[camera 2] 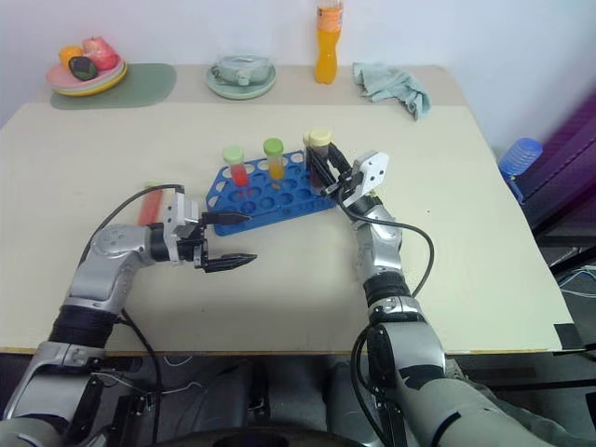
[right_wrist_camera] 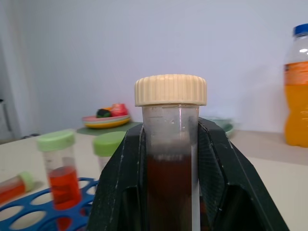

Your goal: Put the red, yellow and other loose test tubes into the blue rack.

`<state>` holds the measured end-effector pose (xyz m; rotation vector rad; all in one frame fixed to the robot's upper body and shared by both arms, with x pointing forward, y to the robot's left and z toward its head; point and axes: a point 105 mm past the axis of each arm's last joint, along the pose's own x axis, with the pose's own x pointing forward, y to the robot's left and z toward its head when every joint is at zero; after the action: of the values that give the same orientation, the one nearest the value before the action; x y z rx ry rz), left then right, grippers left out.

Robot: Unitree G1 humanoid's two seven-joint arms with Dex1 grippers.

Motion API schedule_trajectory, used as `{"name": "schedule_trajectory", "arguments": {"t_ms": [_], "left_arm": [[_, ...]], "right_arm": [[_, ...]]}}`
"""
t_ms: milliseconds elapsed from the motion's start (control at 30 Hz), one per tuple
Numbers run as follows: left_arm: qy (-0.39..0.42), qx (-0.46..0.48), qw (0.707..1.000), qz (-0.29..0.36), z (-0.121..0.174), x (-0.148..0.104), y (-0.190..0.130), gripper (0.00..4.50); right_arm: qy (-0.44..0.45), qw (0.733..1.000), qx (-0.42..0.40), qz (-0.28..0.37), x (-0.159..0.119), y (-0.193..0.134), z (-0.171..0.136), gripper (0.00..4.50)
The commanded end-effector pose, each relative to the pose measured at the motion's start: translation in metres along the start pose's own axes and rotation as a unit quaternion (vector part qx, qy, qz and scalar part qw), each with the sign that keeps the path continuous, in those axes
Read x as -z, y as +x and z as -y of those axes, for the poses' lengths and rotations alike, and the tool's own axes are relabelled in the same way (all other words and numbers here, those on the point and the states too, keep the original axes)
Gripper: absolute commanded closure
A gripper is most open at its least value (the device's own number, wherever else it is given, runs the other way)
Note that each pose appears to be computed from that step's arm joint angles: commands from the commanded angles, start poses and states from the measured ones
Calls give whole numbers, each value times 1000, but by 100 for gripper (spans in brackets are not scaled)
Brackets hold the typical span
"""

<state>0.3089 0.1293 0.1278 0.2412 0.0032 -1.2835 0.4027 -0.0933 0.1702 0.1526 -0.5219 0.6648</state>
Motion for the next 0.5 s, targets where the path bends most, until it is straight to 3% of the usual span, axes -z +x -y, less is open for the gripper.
{"name": "schedule_trajectory", "arguments": {"t_ms": [33,500], "left_arm": [[15,-11,1000,12,-2,-12,-4,0],[11,-13,1000,10,-2,-11,-4,0]], "right_arm": [[7,999,15,-27,13,-13,7,369],[26,1000,-6,-12,16,-15,-7,369]]}}
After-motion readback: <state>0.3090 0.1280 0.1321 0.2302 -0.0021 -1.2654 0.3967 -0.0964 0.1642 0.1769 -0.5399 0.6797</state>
